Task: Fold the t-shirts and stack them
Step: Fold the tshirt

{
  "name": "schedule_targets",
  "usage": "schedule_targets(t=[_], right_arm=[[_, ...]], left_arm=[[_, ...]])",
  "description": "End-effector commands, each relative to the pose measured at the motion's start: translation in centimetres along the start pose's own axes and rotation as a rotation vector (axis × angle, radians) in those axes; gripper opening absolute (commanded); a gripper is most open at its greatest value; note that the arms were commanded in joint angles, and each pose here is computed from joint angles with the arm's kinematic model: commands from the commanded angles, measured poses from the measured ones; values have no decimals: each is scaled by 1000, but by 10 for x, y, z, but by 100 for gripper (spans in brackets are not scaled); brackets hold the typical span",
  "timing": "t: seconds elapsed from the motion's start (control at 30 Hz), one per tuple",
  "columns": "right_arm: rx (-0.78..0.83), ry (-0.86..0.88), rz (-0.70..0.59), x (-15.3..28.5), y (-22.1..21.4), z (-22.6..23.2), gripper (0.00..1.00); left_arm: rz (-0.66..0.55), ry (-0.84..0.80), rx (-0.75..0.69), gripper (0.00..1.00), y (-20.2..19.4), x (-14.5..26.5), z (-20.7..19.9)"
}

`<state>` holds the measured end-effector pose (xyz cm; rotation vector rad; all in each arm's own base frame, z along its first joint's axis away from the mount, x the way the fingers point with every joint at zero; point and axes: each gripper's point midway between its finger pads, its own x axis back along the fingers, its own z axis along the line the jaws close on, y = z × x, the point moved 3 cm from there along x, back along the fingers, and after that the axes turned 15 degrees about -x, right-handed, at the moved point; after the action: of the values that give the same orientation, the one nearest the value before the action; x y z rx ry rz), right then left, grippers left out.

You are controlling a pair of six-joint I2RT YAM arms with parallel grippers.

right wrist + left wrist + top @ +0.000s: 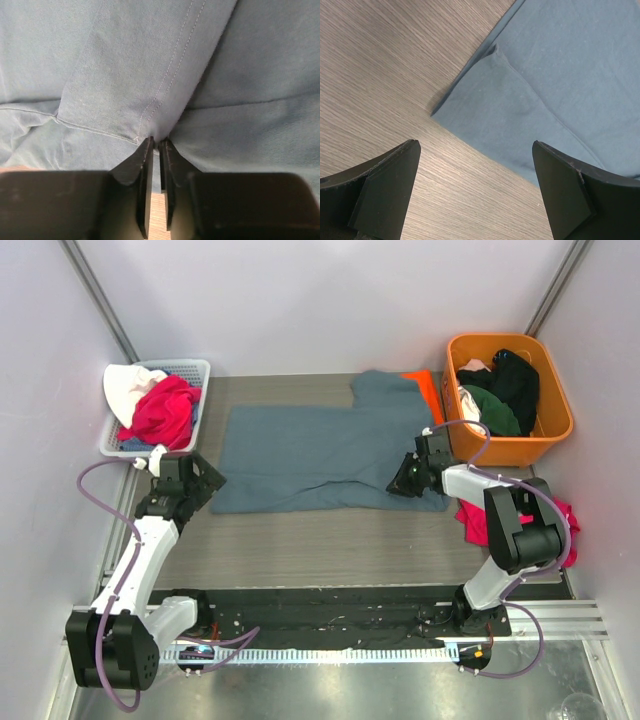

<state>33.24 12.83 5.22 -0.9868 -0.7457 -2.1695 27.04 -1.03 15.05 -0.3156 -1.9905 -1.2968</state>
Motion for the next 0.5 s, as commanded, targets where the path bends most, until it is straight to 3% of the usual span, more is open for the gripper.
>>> schedule_targets(t=[0.0, 0.13, 0.47], right_arm=[[10, 34, -14, -3, 4, 9, 14], [9, 43, -18, -2, 5, 11, 2], [0, 139, -55, 11, 23, 54, 1]], left_arm=[[-18, 16, -8, 100, 0, 3, 5], [-18, 16, -10, 100, 0, 4, 5], [-17, 13, -7, 100, -1, 6, 6]])
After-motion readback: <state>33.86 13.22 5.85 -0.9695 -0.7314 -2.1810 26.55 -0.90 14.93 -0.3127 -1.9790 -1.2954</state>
